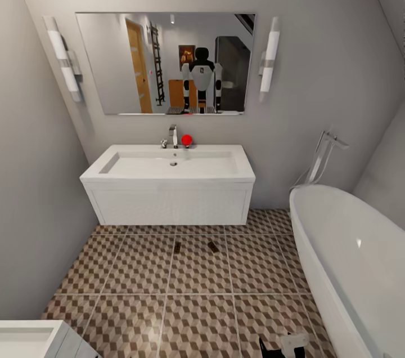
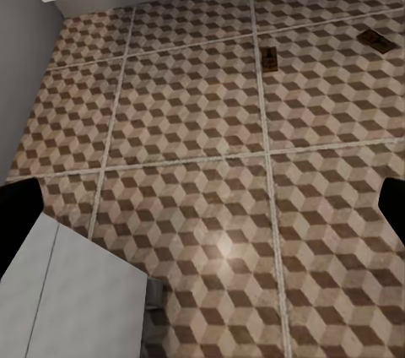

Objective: Take the four mousetraps from the cabinet in the bathroom and place them on the bathroom floor. Make sure all four end up on the same floor surface, and ensure that at least two of them are either under or directly next to the same bathroom sink.

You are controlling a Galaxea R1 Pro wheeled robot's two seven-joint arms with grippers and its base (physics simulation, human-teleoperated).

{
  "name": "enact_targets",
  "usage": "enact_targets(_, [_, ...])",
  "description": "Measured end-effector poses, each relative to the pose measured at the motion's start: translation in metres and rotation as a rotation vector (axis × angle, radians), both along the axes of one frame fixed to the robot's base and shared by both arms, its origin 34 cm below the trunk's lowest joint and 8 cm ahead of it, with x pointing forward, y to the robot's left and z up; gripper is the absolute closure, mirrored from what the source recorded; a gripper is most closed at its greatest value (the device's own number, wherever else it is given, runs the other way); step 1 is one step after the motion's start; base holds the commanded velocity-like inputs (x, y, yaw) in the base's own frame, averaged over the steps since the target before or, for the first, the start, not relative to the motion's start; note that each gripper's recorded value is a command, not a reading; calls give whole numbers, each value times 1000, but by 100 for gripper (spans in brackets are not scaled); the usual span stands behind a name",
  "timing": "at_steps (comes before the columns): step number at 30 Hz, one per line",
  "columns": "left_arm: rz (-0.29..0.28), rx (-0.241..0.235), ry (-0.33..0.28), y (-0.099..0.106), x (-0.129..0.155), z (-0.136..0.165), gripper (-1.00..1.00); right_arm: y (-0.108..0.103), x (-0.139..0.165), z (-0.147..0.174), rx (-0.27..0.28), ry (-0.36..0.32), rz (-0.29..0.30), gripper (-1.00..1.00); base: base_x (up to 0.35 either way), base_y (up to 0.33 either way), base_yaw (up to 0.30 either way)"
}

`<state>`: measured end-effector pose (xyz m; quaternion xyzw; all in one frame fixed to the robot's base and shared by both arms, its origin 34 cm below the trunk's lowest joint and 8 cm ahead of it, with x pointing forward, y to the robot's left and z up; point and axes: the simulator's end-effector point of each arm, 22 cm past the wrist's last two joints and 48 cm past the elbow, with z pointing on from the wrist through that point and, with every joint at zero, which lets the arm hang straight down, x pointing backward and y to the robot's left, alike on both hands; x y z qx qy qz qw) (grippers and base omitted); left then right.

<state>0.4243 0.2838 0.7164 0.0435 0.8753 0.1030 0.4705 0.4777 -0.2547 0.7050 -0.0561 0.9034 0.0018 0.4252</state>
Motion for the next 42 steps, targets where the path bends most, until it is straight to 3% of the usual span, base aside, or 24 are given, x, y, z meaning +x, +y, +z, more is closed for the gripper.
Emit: enact_targets(42, [0,0,-65,0,18,21,-100,-1,19,25,-1,-65,-1,-100,0,0,0])
